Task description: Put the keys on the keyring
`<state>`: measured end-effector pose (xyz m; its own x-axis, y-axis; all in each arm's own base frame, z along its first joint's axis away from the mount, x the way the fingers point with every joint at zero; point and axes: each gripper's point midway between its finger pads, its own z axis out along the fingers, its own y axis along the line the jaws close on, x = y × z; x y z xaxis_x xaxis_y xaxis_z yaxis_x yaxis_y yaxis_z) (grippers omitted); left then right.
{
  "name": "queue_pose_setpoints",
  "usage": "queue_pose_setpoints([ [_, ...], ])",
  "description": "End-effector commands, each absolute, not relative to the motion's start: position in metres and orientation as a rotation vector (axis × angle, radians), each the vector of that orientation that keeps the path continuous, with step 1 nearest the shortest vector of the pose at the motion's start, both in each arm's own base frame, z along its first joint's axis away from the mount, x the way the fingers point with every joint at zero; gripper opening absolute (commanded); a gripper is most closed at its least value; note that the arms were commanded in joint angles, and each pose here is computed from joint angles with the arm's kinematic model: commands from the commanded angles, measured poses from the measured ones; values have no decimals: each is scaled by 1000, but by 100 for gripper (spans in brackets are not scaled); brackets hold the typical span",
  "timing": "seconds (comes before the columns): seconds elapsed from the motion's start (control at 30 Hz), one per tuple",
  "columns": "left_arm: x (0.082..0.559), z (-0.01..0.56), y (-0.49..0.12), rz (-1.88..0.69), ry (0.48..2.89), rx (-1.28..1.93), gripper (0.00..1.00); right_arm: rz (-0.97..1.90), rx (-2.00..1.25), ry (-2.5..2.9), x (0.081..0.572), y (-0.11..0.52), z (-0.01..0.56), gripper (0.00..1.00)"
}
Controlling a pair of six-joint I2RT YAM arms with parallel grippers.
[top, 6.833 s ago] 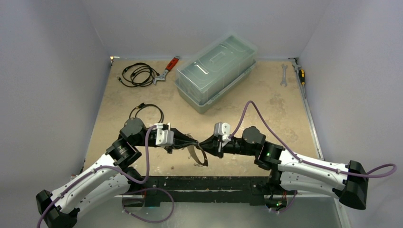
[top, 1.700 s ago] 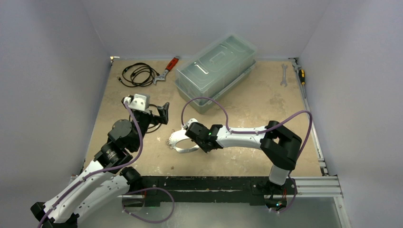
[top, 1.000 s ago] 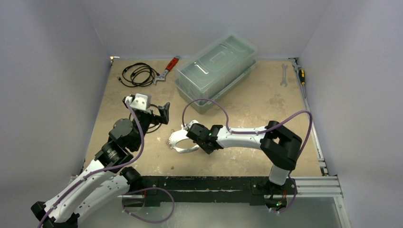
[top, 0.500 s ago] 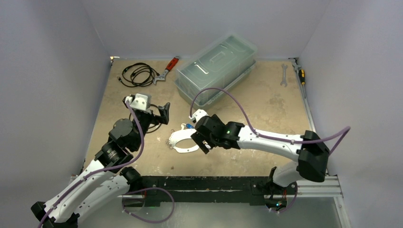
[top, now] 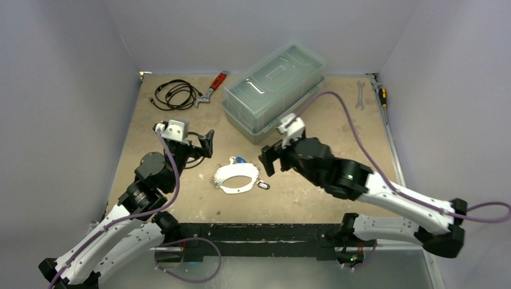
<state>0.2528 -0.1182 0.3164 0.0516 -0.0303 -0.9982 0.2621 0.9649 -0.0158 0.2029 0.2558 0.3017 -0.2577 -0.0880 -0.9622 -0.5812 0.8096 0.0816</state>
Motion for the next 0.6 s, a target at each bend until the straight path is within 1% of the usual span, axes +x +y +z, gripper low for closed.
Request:
queue_pose_setpoints([
  [0.0,251,336,-113,-228,1464,170,99,668,-312,1559,198,232,349,99],
  [0.1,250,336,-112,-226,1462,164,99,754,-141,1465,194,208,358,99],
  [0.2,251,334,-111,-216,1467,161,99,821,-35,1373,188,187,362,99],
  [0.33,252,333,-112,-211,1475,163,99,820,76,1350,189,165,351,99],
  [0.57,253,332,-113,-214,1477,166,99,801,99,1386,189,156,328,99],
])
